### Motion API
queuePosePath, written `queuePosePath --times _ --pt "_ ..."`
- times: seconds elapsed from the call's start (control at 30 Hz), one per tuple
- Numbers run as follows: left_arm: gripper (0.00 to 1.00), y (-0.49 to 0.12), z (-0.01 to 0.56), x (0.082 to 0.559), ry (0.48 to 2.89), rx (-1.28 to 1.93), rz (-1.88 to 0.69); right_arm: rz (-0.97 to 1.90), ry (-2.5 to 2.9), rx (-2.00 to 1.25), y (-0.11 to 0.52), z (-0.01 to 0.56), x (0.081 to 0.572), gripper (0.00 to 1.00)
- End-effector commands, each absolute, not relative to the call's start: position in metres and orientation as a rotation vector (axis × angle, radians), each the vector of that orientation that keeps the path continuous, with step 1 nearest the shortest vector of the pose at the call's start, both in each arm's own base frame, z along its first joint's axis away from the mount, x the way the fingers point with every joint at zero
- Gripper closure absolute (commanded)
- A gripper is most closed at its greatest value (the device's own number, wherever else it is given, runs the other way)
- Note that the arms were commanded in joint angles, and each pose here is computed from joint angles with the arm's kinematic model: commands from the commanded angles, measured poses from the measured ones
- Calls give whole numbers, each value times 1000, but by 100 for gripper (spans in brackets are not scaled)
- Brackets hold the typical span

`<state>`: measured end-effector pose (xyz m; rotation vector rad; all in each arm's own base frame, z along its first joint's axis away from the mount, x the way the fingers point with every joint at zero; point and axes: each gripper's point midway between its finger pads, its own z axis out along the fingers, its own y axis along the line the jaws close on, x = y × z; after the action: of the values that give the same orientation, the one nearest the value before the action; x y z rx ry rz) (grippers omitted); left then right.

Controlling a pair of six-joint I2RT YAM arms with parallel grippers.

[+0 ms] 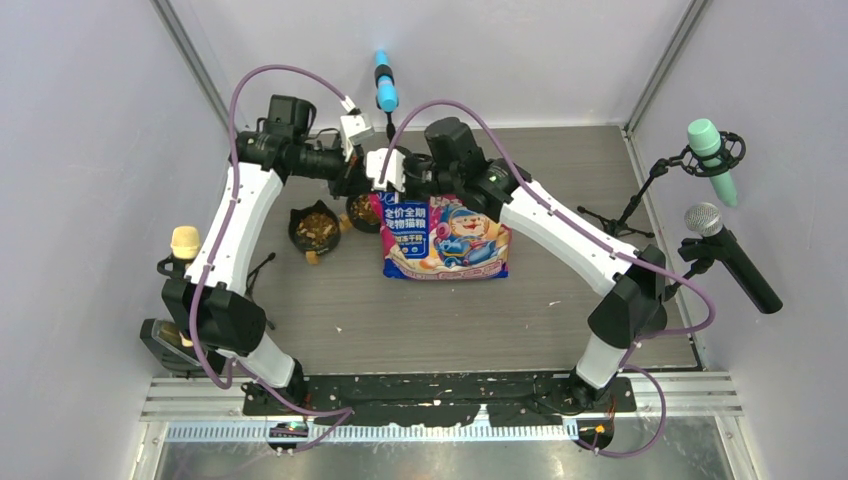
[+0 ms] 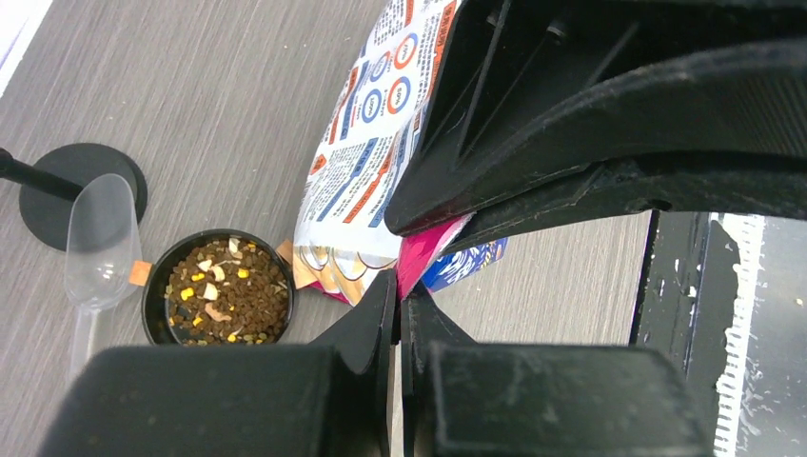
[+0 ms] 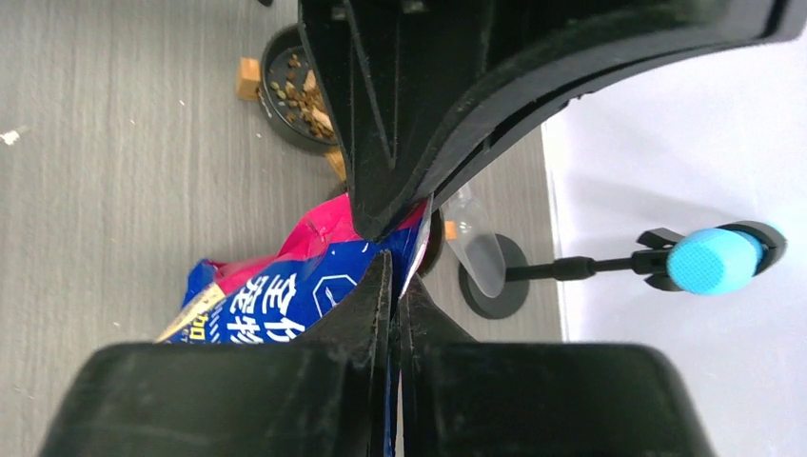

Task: Serve the pet food
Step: Close the pet food bag at the center of the board.

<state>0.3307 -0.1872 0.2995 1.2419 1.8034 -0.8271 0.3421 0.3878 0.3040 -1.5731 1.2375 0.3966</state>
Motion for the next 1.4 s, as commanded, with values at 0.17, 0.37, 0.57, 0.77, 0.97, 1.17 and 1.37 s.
queuePosePath --times 0.17,0.37,0.57,0.77,0.97,1.17,1.37 --pt "100 -156 294 334 1846 1251 -650 -239 1435 -1695 277 287 377 95" --pt "100 -149 294 335 1848 1229 -634 -322 1457 -1713 256 291 373 95" --pt "100 -143 296 337 1847 1213 -616 -423 1494 -1728 236 290 372 95" --pt "100 -140 297 338 1848 1199 -608 -497 1556 -1707 211 293 374 95" --pt "100 -140 298 339 1846 1195 -606 -515 1634 -1665 188 294 370 95" --pt "100 -139 297 340 1853 1193 -600 -542 1679 -1640 165 294 360 95" --pt "100 -138 294 340 1861 1191 -596 -585 1729 -1603 140 293 354 95"
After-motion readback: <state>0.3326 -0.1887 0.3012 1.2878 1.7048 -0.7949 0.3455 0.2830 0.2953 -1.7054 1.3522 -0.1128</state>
